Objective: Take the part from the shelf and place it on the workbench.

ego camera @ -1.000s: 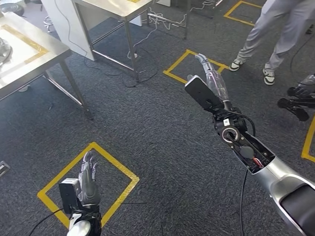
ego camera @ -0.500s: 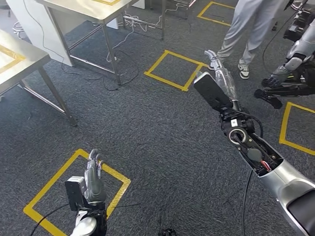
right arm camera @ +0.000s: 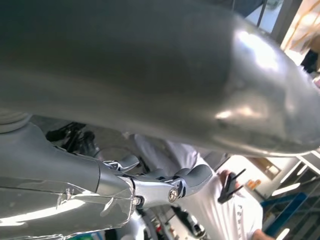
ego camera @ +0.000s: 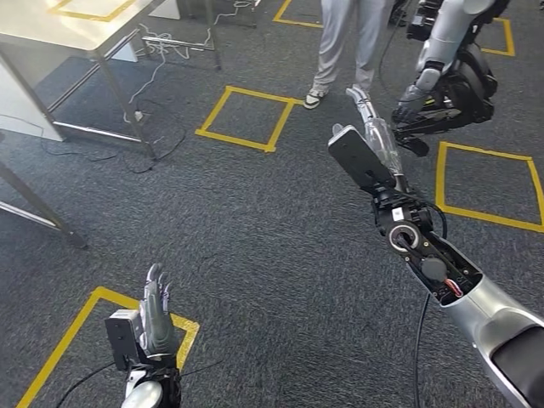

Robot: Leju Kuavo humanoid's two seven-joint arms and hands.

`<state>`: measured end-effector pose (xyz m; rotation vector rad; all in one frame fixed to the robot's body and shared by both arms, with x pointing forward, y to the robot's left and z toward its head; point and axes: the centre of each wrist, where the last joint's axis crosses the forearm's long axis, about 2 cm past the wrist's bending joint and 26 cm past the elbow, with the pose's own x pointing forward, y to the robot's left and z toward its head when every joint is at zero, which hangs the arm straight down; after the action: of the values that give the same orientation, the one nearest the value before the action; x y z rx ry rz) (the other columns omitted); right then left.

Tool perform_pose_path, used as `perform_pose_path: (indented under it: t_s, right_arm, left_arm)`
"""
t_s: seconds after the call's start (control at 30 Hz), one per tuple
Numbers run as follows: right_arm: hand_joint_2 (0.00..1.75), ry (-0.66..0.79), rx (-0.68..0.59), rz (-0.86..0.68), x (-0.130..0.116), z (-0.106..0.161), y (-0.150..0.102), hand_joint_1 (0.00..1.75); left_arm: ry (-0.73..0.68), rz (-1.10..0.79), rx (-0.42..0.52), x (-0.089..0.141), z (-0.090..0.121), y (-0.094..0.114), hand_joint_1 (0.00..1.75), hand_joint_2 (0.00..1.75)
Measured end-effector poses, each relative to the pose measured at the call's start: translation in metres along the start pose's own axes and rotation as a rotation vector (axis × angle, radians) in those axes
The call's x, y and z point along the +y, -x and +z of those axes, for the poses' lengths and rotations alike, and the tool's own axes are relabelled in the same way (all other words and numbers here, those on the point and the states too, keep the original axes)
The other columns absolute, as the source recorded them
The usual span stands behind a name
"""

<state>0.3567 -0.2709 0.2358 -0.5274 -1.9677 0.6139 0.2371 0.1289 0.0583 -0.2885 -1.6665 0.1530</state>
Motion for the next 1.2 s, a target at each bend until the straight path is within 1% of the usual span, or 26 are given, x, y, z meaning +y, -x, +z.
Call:
perform_pose_path:
  t_s: [0.37, 0.73, 1.2]
  right_arm:
    - [0.00, 0.018, -0.011, 0.001, -0.0059, 0.0018, 0.0006, 0.00]
    - [0.00, 0.026, -0.012, -0.007, -0.0062, 0.0042, 0.0017, 0.00]
    - [0.00, 0.029, -0.025, -0.024, -0.0055, -0.0002, -0.0042, 0.00]
  left_arm:
    - [0.000, 0.000, -0.025, -0.0018, -0.0050, -0.0030, 0.00, 0.00]
    - [0.005, 0.005, -0.032, -0.0028, -0.0093, -0.0053, 0.00, 0.00]
    - [-0.041, -0.007, -0.023, 0.0021, -0.0063, -0.0034, 0.00, 0.00]
